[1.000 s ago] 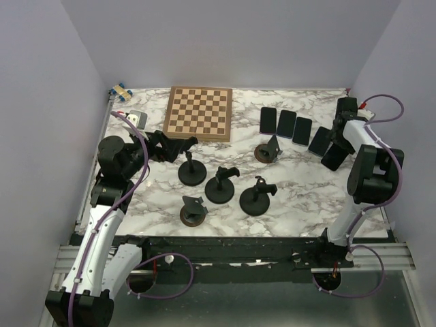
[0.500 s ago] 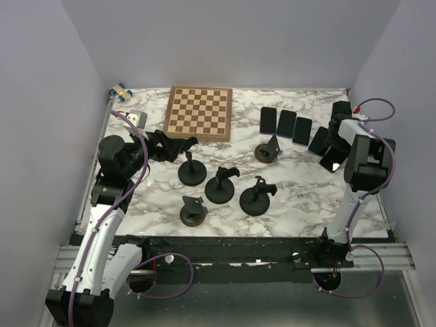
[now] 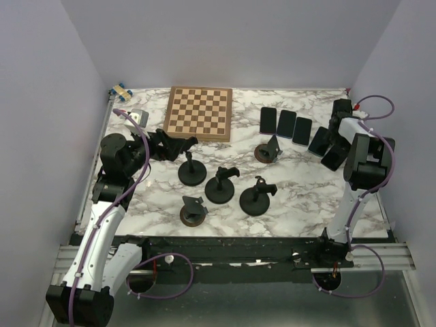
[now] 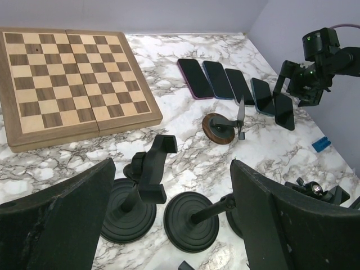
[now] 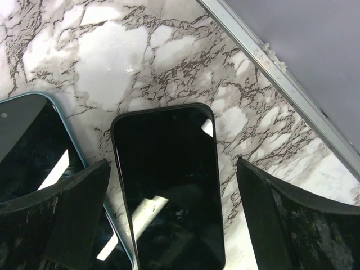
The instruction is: Remove the phone from the phone stand
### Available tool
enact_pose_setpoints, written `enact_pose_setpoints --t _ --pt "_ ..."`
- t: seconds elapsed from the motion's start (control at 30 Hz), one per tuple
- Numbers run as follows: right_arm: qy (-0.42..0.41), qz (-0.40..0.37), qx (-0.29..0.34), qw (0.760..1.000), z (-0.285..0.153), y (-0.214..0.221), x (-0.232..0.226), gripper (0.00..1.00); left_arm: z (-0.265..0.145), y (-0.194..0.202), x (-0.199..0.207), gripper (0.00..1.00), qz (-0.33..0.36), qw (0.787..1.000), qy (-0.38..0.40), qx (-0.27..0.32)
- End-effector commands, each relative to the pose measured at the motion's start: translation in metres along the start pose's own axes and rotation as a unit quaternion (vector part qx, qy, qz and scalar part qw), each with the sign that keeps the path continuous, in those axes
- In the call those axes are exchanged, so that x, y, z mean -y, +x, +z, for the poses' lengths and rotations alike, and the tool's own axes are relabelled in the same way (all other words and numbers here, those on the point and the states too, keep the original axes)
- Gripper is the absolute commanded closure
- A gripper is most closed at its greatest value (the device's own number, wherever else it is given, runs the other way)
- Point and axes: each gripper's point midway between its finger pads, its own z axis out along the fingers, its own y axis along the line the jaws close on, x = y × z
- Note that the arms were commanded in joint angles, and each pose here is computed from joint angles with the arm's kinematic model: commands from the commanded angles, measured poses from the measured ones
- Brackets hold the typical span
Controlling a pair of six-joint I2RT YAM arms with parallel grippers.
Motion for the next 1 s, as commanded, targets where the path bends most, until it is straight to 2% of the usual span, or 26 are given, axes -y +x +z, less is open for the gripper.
enact_pose_setpoints --t 0.0,0.23,0.43,0.53,0.6,0.67,0.9,0.97 --pt "-0.032 0.025 0.018 0.999 -0.02 -0.022 -0.001 0.0 0.001 -0.006 0.007 0.09 0.004 1.0 0.016 0.006" --pt "-0.087 0.04 0.078 0.992 -0.095 -0.036 0.005 0.0 0.002 -0.005 0.007 0.09 0.006 1.0 0.017 0.006" --pt "-0.23 0.005 0.139 0.963 -0.192 -0.023 -0.017 0.0 0.001 -0.006 0.009 0.09 0.013 1.0 0.021 0.008" --pt "-0.317 0.004 0.157 0.935 -0.253 -0.014 -0.018 0.0 -0.001 -0.008 0.012 0.09 0.022 0.999 0.027 0.016" --pt "-0.35 0.002 0.155 0.924 -0.273 -0.004 -0.016 0.0 -0.003 -0.011 0.015 0.09 0.032 0.999 0.032 0.025" --pt "-0.394 0.017 0.17 0.903 -0.299 -0.001 -0.006 0.0 -0.008 -0.016 0.02 0.09 0.046 0.997 0.037 0.041" --pt "-0.529 0.061 0.261 0.805 -0.388 0.002 0.042 0.0 -0.031 -0.035 0.031 0.09 0.099 0.987 0.042 0.12" --pt "-0.545 0.076 0.276 0.788 -0.4 0.006 0.055 0.0 -0.042 -0.042 0.034 0.09 0.121 0.981 0.037 0.15"
